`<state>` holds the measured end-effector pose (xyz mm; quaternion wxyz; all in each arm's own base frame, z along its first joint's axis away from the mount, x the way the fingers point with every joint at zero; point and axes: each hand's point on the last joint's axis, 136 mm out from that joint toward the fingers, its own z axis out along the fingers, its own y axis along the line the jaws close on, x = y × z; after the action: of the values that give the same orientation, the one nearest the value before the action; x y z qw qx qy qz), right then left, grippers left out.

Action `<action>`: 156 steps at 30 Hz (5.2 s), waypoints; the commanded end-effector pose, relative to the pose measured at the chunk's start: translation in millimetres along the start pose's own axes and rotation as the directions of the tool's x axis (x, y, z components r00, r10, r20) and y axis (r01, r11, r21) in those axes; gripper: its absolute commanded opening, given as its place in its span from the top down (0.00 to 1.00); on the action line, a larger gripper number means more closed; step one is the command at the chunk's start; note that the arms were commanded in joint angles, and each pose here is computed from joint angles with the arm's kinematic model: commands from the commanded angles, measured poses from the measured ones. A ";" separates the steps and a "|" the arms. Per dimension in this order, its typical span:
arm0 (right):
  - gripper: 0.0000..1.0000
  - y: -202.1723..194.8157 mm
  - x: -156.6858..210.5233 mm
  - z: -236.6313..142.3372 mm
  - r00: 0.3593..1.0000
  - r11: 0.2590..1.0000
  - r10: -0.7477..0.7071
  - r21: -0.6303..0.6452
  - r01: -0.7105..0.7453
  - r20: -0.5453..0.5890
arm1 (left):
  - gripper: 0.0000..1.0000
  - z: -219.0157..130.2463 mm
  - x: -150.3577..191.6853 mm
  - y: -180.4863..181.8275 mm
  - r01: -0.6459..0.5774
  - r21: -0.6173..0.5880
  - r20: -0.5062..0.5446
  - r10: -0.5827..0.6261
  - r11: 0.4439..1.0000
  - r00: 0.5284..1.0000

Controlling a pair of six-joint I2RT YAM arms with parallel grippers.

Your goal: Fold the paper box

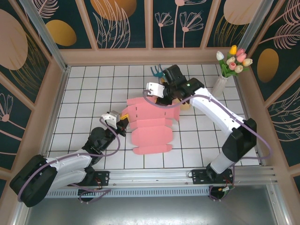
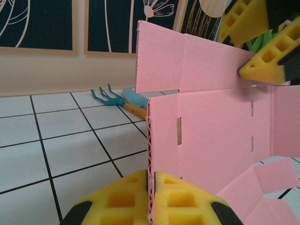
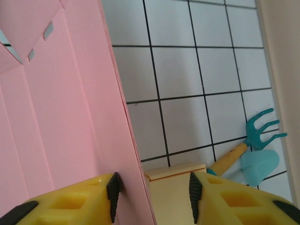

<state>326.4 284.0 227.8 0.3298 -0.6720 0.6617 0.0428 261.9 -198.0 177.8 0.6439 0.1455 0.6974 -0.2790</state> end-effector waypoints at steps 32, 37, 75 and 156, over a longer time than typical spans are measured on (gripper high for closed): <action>1.00 14.5 36.7 -13.1 0.953 0.990 0.130 -0.008 -0.138 -0.273 | 0.75 -20.3 -71.9 12.1 0.435 -0.076 0.144 -0.422 0.897 0.895; 1.00 11.1 31.3 -20.6 0.962 0.991 0.130 0.014 -0.131 -0.239 | 0.77 -7.0 -77.9 -35.2 0.521 0.162 0.013 -0.529 0.838 0.848; 1.00 69.2 30.6 -33.5 0.994 0.994 -0.065 -0.098 0.056 -0.091 | 0.68 15.4 -91.8 -71.9 -0.002 0.320 0.107 -0.034 0.947 0.994; 1.00 39.1 29.9 -47.0 0.996 0.995 0.027 0.103 -0.019 -0.080 | 0.65 76.3 -71.9 -38.8 -0.014 0.040 -0.092 0.018 0.999 0.996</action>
<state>269.2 233.9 213.2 0.3052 -0.6663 0.6802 -0.0130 321.4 -233.2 261.1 0.6432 0.1237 0.7196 -0.2307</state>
